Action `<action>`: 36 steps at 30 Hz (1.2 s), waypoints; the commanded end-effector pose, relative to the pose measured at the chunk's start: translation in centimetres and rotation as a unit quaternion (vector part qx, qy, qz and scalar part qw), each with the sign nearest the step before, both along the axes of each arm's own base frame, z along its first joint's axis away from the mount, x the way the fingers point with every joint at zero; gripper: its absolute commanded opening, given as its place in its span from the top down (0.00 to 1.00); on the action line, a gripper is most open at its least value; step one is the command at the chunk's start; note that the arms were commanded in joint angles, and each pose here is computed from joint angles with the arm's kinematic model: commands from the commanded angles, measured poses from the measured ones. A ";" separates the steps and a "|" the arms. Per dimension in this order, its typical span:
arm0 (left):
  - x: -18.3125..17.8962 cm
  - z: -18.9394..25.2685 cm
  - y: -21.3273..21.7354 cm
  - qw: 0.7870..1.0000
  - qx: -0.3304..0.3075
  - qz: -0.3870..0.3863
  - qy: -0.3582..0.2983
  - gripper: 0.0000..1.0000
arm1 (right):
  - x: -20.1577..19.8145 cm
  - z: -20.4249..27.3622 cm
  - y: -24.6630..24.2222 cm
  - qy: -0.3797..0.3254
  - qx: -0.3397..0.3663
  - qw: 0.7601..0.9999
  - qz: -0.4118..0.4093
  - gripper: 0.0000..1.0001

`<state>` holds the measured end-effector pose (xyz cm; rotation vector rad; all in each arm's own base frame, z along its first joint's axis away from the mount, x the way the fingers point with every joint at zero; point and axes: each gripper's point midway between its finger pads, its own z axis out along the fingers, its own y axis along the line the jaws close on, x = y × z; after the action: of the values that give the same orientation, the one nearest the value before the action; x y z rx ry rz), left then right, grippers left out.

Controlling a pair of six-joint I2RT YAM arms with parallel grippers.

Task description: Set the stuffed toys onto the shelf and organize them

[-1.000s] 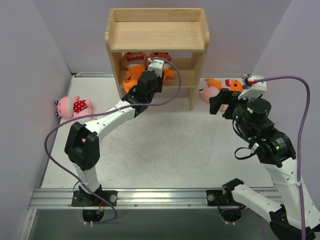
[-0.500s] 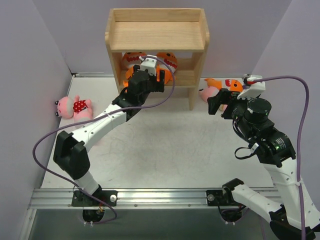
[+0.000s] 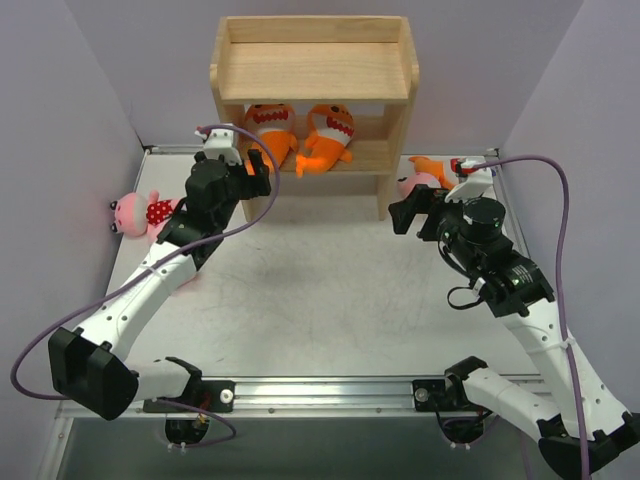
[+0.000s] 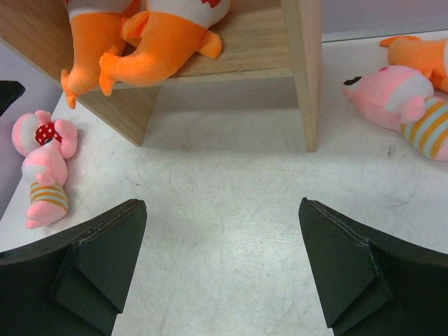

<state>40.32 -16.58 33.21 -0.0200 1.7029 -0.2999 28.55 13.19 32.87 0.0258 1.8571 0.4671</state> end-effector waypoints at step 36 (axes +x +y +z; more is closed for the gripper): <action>0.6 -1.6 -15.4 0.840 0.480 -0.165 -0.193 0.18 | 0.2 1.7 -1.5 -0.051 0.005 0.998 -0.034 0.07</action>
<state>39.94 -31.60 28.60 1.0197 1.3783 0.1946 28.71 12.75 32.55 0.0519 1.8068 0.4608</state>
